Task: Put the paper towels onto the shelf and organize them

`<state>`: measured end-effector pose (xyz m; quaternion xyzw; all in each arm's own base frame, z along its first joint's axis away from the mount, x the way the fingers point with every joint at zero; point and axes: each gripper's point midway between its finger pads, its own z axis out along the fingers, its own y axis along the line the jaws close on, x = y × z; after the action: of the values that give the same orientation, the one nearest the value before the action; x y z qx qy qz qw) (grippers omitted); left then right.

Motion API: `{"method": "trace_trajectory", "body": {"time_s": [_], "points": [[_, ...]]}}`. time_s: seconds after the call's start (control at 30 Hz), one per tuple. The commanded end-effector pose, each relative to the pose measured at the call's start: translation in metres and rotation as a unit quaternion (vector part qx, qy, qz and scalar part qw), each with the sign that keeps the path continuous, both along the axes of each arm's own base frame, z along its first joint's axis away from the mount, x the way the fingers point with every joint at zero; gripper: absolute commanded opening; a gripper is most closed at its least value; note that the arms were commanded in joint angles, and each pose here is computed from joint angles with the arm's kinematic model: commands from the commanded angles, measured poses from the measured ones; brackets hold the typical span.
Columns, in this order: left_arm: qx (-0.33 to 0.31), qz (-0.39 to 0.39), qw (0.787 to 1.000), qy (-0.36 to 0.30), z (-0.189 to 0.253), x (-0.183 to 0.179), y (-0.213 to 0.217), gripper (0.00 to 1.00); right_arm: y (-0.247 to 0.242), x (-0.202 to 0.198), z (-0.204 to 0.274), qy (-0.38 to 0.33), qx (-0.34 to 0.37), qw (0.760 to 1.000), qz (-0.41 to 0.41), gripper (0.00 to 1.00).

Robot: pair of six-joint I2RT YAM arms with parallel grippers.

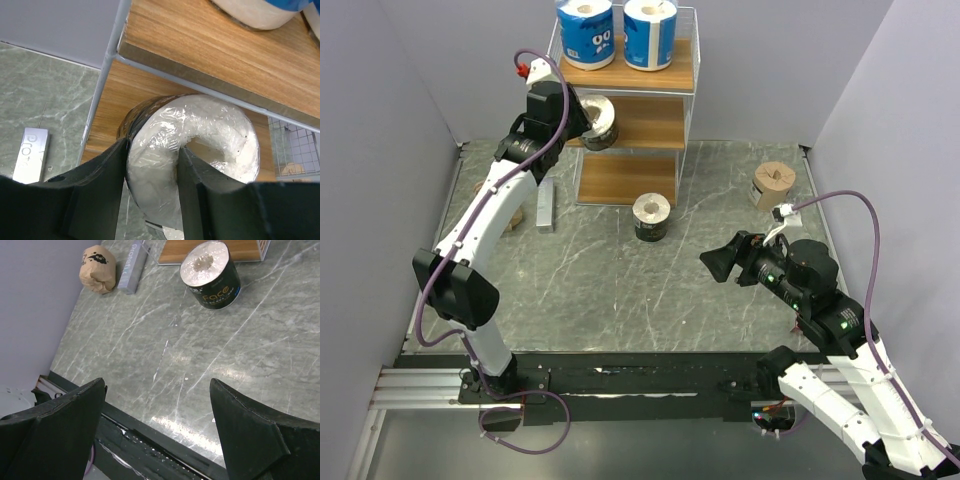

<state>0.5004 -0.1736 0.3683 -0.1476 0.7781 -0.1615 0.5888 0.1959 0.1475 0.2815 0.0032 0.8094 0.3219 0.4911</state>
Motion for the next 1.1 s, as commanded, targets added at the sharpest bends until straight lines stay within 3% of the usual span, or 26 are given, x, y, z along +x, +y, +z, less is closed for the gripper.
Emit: {"method": "trace_trajectory", "body": {"time_s": [0.0, 0.17, 0.33, 0.5, 0.83, 1.07], "points": [[-0.032, 0.014, 0.995, -0.092, 0.059, 0.008, 0.003, 0.48, -0.001, 0.001, 0.025, -0.032, 0.016, 0.999, -0.004, 0.91], [-0.036, 0.013, 0.993, -0.112, 0.069, 0.011, 0.002, 0.49, -0.001, 0.001, 0.024, -0.031, 0.015, 0.999, -0.005, 0.91], [-0.039, 0.007, 0.990, -0.136, 0.083, 0.006, 0.002, 0.68, -0.003, 0.001, 0.024, -0.033, 0.014, 0.999, -0.009, 0.91], [-0.026, 0.003, 0.987, -0.156, 0.092, -0.005, 0.008, 0.76, -0.003, 0.000, 0.023, -0.030, 0.015, 0.999, -0.009, 0.91], [-0.007, -0.064, 0.988, -0.143, 0.060, -0.051, 0.003, 0.55, -0.003, -0.001, 0.020, -0.026, 0.017, 0.999, -0.009, 0.91], [0.000, -0.079, 0.991, -0.112, 0.029, -0.043, -0.011, 0.51, -0.002, -0.002, 0.020, -0.025, 0.021, 0.999, -0.006, 0.91]]}}
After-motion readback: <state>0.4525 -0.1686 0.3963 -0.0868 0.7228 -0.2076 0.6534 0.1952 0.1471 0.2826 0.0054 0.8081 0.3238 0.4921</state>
